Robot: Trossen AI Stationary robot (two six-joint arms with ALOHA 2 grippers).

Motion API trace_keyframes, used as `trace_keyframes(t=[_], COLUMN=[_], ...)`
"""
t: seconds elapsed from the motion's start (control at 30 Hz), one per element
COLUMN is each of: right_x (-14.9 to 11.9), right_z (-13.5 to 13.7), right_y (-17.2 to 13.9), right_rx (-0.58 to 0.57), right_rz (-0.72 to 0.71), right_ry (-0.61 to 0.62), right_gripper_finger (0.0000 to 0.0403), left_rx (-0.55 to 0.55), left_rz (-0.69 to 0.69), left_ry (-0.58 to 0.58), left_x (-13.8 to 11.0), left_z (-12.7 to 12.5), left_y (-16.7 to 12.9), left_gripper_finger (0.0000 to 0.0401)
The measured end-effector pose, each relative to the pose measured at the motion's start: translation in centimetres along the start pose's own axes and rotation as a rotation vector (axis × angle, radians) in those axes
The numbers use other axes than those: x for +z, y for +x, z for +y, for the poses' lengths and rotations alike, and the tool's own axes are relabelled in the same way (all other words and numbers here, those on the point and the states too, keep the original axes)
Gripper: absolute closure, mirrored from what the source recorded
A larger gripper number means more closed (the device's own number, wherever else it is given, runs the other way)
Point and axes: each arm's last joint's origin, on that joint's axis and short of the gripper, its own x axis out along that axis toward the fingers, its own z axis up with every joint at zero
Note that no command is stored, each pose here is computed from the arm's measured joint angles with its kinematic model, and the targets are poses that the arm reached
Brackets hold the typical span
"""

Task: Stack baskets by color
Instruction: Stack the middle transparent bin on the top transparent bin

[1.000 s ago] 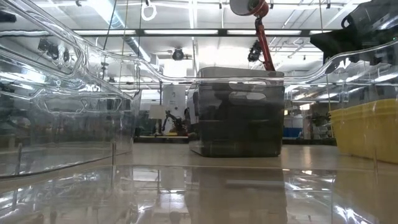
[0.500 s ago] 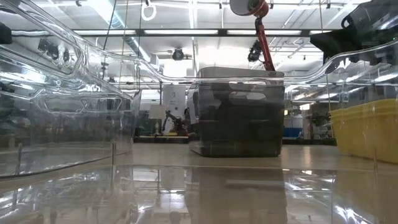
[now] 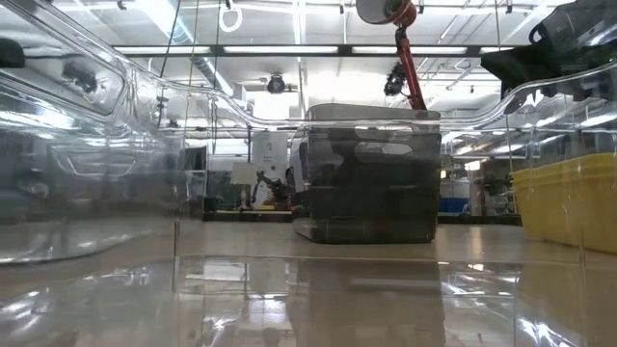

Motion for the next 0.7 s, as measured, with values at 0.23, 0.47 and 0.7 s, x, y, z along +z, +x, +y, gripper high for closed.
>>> trace_keyframes(t=[0.23,0.47,0.7], right_x=[0.0,0.0,0.0], right_z=[0.0,0.0,0.0], right_y=[0.0,0.0,0.0], right_rx=[0.0,0.0,0.0], right_rz=[0.0,0.0,0.0], right_ry=[0.0,0.0,0.0], right_gripper_finger=[0.0386,0.0386,0.0386], left_rx=[0.042,0.067,0.122], left_rz=[0.03,0.038,0.004], left_ry=[0.013,0.024,0.029], left_x=[0.4,1.1,2.0], left_z=[0.1,0.3,0.8], left_y=[-1.1,-3.5,-7.3], left_gripper_finger=[0.0395,0.0396,0.0397])
